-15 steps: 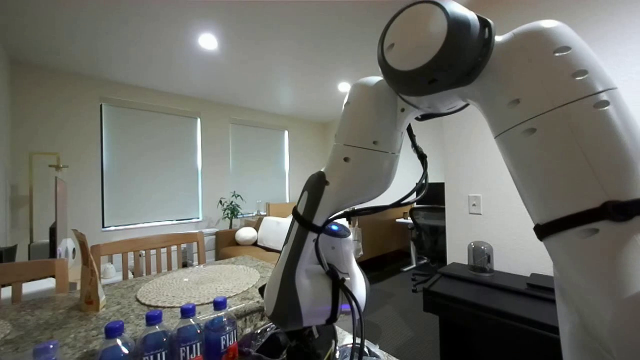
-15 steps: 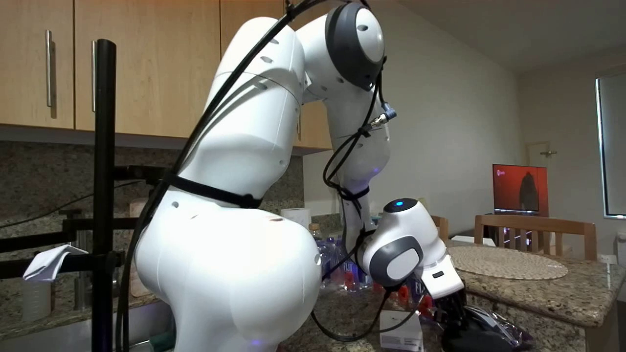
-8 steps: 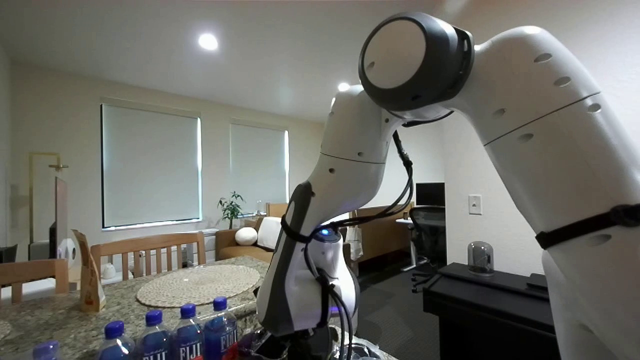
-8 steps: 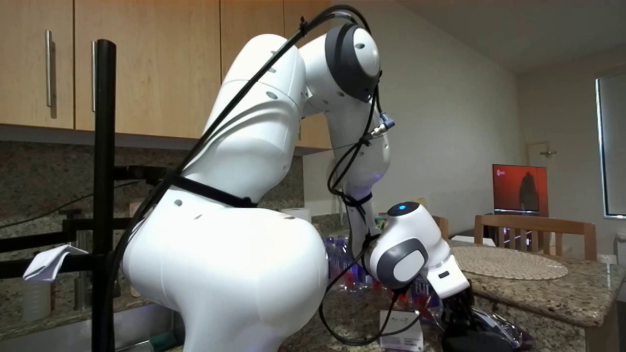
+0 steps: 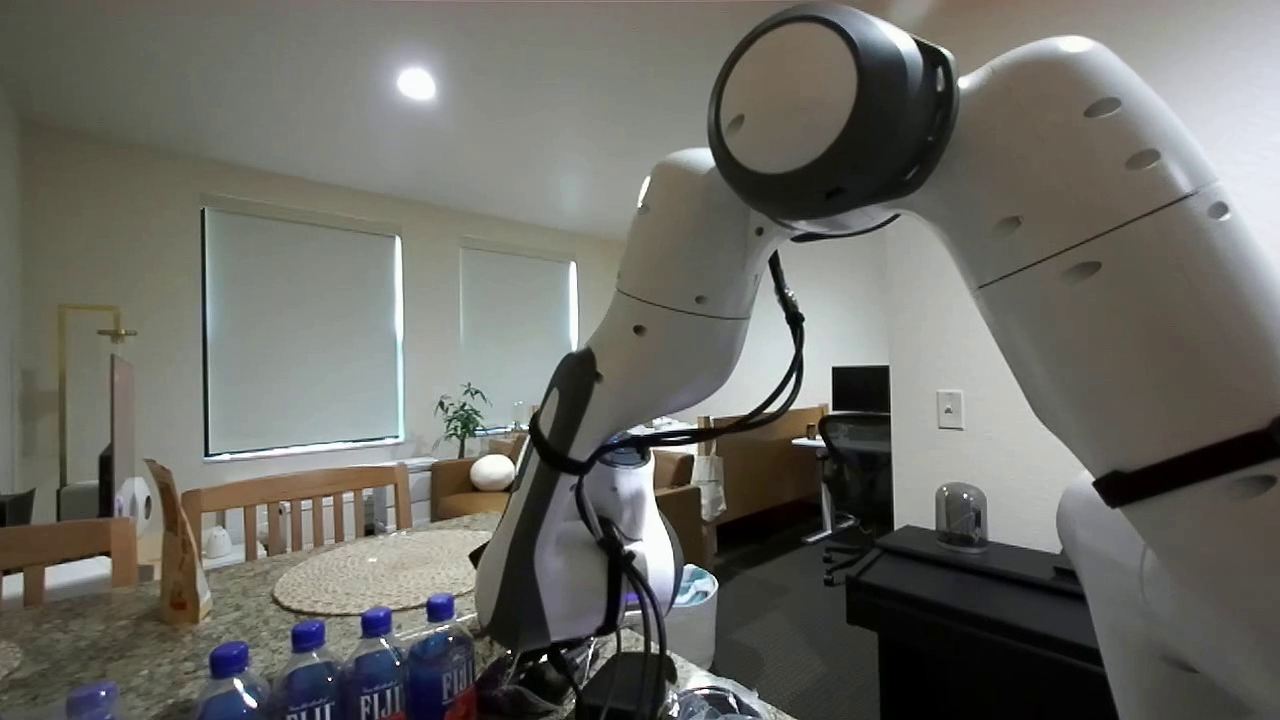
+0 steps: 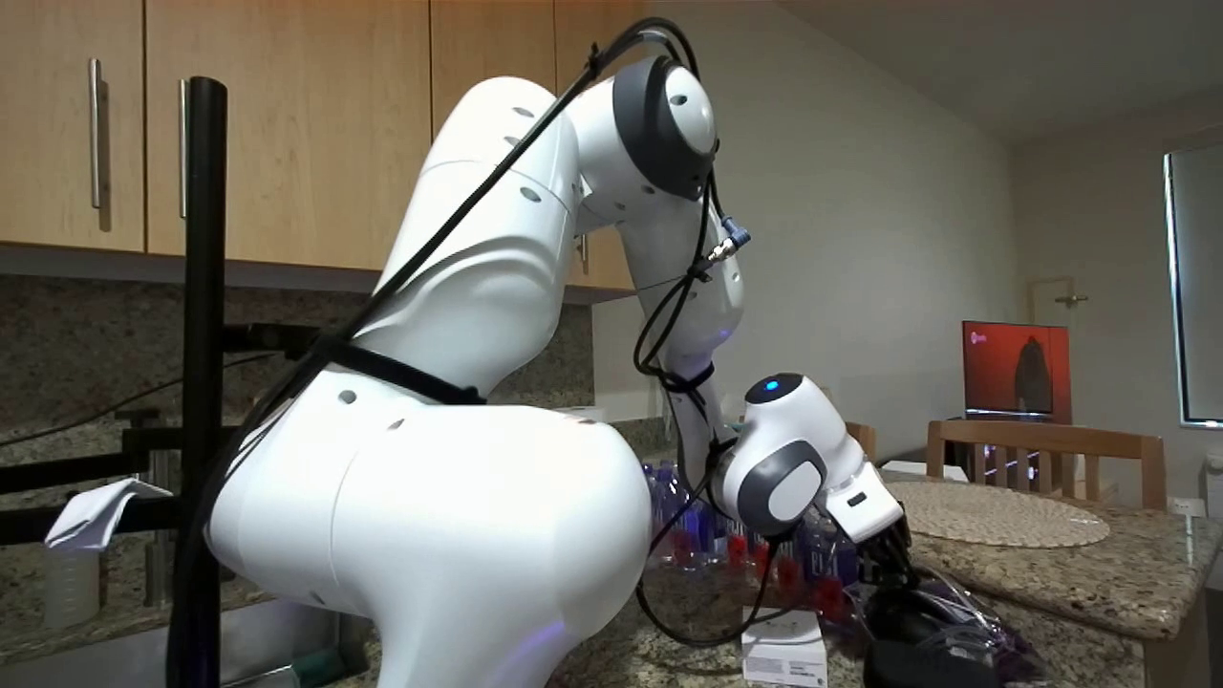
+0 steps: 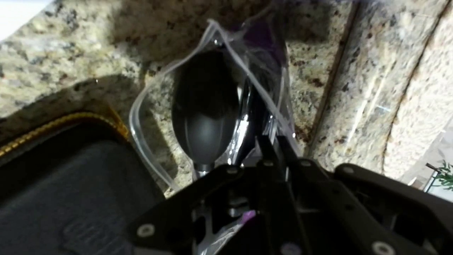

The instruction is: Remove the black object from the purse and put it on the counter

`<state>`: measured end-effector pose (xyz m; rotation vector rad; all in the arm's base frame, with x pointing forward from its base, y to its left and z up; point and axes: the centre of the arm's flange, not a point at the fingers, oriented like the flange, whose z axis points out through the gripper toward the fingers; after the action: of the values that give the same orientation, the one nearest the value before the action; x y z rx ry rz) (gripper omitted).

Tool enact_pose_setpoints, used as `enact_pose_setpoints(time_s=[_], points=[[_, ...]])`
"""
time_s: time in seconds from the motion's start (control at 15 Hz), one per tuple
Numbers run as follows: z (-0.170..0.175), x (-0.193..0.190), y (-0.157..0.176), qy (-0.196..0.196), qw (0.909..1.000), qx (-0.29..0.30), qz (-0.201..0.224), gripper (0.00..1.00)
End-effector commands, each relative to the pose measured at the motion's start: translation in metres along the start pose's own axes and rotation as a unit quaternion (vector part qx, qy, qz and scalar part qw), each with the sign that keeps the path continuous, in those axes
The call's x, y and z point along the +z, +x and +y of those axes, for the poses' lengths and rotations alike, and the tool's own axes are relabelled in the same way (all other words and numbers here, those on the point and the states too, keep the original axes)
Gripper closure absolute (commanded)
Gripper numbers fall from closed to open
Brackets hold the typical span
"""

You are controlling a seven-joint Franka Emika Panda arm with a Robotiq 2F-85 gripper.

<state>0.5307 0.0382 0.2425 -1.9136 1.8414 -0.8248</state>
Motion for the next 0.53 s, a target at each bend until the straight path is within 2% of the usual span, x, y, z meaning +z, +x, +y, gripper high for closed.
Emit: enact_pose_setpoints(time_s=[0.0,0.47], points=[[0.017,0.006,-0.006,-0.004,0.9997,-0.006,-0.021,0.92],[0.031,0.011,-0.016,-0.025,0.9985,-0.017,-0.046,0.91]])
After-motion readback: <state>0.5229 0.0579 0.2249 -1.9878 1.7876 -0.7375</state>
